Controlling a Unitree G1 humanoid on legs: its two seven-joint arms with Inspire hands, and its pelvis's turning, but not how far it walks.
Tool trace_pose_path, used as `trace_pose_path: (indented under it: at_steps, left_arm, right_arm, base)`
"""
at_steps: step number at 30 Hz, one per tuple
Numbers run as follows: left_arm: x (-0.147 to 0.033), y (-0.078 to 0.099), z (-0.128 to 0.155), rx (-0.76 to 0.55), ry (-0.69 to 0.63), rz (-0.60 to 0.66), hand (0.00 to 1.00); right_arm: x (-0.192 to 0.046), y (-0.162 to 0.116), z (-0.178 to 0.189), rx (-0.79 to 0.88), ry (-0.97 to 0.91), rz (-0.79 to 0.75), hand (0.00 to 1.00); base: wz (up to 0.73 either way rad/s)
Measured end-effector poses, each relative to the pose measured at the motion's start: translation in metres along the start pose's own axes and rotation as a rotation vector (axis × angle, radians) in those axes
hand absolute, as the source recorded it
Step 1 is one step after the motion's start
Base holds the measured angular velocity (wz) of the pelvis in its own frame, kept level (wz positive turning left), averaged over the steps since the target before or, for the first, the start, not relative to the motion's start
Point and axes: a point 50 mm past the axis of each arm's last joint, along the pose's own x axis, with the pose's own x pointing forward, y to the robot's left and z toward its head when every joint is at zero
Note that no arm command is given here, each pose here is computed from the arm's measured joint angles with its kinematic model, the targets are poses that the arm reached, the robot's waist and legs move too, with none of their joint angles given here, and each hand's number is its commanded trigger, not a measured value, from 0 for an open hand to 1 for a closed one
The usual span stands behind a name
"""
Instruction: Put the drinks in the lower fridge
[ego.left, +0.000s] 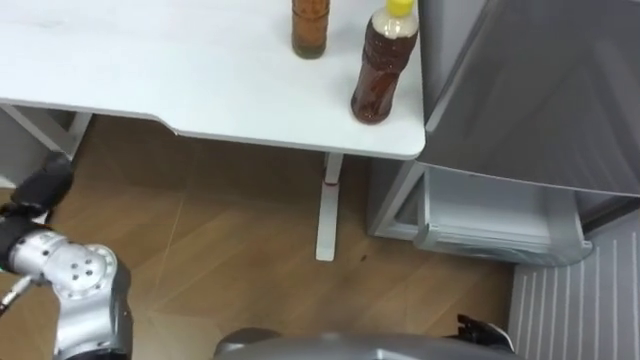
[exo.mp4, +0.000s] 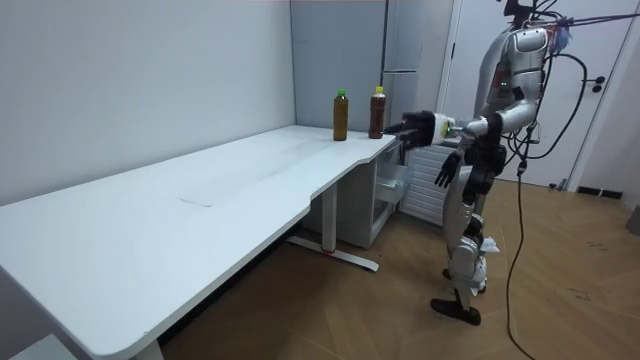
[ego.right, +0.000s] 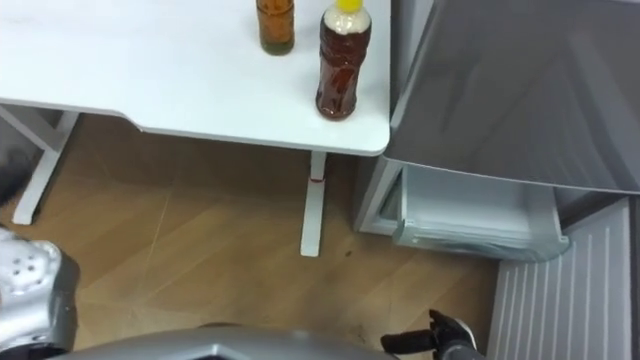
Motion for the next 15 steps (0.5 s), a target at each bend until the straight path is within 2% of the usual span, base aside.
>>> trace_pose_path:
  at_steps: [2, 6, 9, 15]
  left_arm:
    - [-0.003, -0.009, 0.023, -0.041, -0.105, -0.048, 0.0]
    - [-0.014, -0.026, 0.059, -0.019, -0.344, -0.199, 0.0]
    - [-0.024, -0.037, 0.079, -0.067, -0.432, -0.287, 0.0]
    - [-0.037, -0.052, 0.088, -0.099, -0.466, -0.452, 0.0]
  right_arm:
    - [0.0, 0.0, 0.0, -0.002, 0.0, 0.004, 0.0]
    - [0.0, 0.001, 0.005, -0.009, -0.031, 0.017, 0.0]
    - [0.0, 0.001, 0.006, -0.009, -0.044, 0.024, 0.0]
    - [0.0, -0.001, 0.008, 0.005, -0.062, 0.045, 0.0]
  base:
    - [0.02]
    - [0.02]
    - [-0.04]
    - [-0.08]
